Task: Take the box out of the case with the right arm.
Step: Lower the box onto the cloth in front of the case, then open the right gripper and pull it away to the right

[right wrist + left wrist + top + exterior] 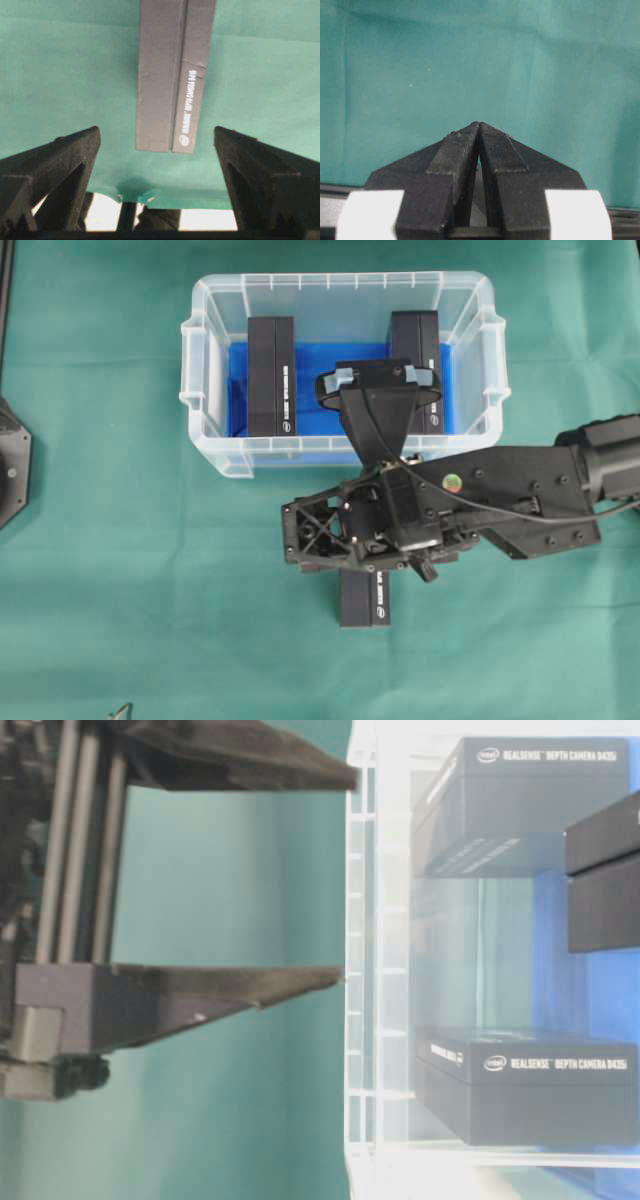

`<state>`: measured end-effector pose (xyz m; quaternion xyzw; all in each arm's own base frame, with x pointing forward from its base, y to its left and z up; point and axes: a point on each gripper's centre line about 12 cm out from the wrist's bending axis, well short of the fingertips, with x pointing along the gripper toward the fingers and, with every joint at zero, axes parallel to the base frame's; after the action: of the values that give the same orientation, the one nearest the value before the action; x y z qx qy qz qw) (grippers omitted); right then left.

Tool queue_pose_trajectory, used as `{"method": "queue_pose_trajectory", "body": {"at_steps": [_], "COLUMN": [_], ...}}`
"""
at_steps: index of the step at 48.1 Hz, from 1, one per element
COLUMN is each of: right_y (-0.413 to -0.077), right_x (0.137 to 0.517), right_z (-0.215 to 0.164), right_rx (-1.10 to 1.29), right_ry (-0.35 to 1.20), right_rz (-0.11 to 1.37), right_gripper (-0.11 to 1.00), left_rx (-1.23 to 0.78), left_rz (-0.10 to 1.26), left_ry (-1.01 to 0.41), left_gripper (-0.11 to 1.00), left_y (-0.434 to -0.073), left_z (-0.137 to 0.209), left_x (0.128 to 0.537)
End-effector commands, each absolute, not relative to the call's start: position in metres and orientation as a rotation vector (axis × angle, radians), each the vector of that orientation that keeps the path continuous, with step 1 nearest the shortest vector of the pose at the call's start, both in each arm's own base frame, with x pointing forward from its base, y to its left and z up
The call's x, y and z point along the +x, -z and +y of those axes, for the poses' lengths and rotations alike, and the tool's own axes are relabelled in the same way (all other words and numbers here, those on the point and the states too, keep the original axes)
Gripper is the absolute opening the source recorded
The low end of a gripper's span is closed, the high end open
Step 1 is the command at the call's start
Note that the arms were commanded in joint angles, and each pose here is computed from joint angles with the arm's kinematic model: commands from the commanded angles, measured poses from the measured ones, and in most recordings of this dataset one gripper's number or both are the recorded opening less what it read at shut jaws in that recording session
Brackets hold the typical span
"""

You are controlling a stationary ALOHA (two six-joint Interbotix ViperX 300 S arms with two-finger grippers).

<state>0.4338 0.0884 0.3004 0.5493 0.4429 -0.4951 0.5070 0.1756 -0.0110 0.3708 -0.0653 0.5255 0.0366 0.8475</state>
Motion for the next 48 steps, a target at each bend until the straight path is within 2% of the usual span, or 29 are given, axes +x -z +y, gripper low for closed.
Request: {"method": "queue_pose_trajectory", "body": {"at_steps": [1,22,37,48], "right_y": [-0.326,-0.320,-0.312,-0.311], "right_x": [0.428,0.414,0.367,0.315], "right_z": [0.086,0.086,0.088,0.089], "right_rx": [1.349,1.303,1.347,1.364], "right_ry": [1.152,1.165,1.176,1.209], "right_rz": [1.030,1.052,1.031,1.030], "right_gripper": [0.90,0.90,0.90,0.90], "left_rx": [-0.141,-0.145,-0.142,-0.139], "left_rz": [1.081,1.080,1.087,1.088], "left_ry": [-0.080,-0.082,-0.082,-0.080], "left_gripper": [0.00,0.00,0.00,0.00], "left_y": [-0.379,-0.379,-0.378,-0.378], "left_z": [-0.010,-0.010,-0.010,-0.010], "left_x": [0.177,0.176,0.176,0.176]}}
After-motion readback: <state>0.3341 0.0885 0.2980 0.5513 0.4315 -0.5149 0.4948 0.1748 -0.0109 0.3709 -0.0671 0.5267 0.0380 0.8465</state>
